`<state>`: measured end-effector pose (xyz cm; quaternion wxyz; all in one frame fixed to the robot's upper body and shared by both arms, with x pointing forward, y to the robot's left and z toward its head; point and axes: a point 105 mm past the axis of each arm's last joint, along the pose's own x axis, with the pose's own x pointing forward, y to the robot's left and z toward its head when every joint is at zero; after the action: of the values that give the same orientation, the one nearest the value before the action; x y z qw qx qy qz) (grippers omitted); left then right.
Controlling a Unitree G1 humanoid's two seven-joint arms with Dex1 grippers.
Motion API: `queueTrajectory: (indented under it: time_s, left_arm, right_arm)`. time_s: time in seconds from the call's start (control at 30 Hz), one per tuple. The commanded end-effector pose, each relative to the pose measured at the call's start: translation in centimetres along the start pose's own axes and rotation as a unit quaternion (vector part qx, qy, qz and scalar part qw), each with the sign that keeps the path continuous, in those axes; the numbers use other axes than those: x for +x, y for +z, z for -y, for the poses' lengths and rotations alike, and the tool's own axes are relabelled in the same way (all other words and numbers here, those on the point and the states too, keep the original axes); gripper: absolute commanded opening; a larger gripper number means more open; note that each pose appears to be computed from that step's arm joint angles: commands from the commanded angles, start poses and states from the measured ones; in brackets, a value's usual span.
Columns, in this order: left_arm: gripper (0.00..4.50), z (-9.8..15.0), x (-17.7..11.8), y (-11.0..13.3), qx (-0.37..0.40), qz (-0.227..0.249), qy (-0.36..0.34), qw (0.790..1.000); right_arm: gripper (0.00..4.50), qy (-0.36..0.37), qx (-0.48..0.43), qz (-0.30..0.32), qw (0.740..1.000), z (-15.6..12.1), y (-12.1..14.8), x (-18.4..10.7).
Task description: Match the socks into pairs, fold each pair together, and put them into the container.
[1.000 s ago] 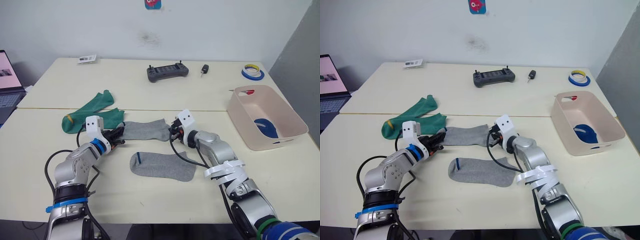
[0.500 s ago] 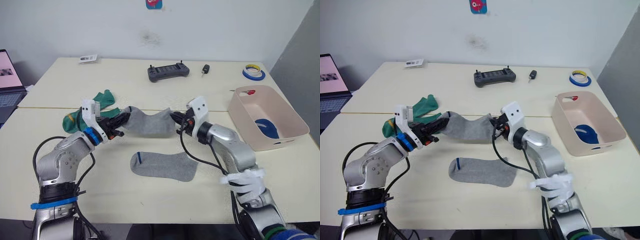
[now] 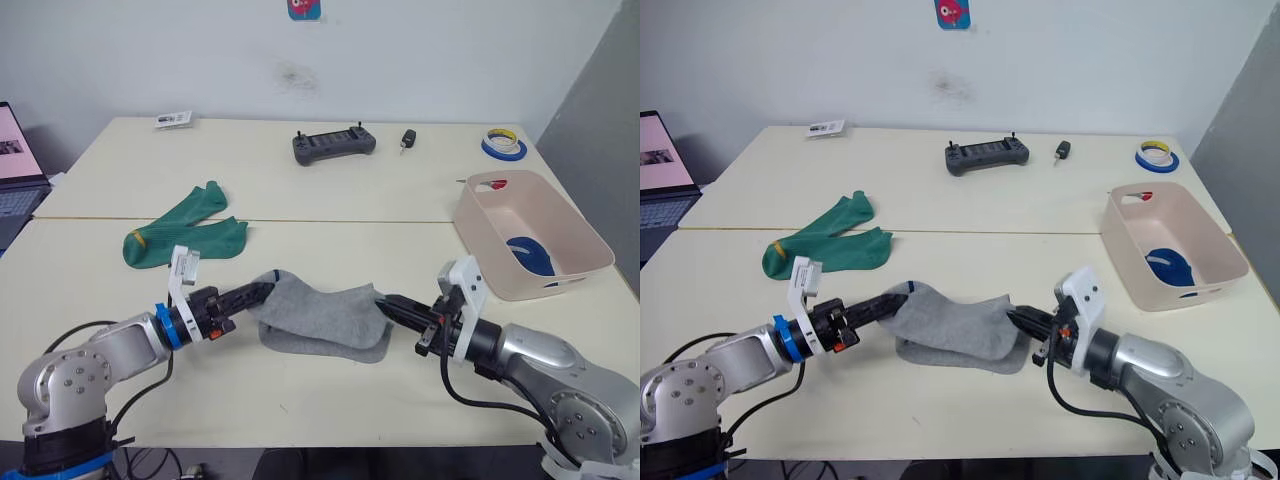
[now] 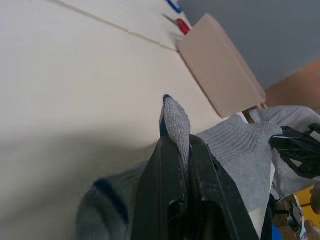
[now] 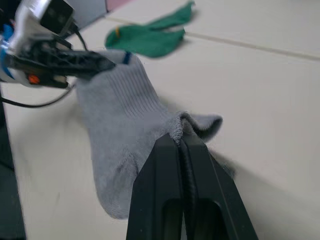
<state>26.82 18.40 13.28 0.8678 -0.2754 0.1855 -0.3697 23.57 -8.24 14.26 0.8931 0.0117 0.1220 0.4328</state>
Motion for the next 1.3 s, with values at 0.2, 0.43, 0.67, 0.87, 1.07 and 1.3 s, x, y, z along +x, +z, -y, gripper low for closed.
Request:
queueTrajectory:
  time_s: [0.2, 0.43, 0.67, 0.87, 1.07, 1.3]
  left_arm:
    - [0.01, -2.5, 0.3, -3.3, 0.037, -0.005, 0.057, 0.998]
    - [0.01, -2.9, 0.4, -3.1, 0.087, -0.004, 0.066, 0.994]
    - [0.01, -1.9, 0.2, -3.4, 0.109, -0.021, 0.050, 0.993]
    - [0.01, -0.6, 0.1, -3.1, 0.126, -0.023, 0.035, 0.991]
    - [0.01, -0.5, 0.2, -4.2, 0.127, -0.039, 0.040, 0.990]
    - [0.01, -1.9, -0.2, -5.4, 0.137, -0.051, 0.076, 0.986]
  right_arm:
    - [0.00, -0.068, -0.046, -0.034, 0.996, 1.6, -3.4, 0.4]
    - [0.00, -0.082, -0.055, -0.058, 0.993, 2.5, -4.7, 0.3]
    - [0.00, -0.075, -0.066, -0.061, 0.993, 2.2, -5.0, 0.3]
    - [0.00, -0.067, -0.070, -0.043, 0.994, 1.7, -4.0, 0.5]
    - [0.00, -0.069, -0.075, -0.049, 0.994, 2.0, -3.8, 0.7]
    - [0.00, -0.075, -0.082, -0.063, 0.992, 2.4, -4.2, 0.8]
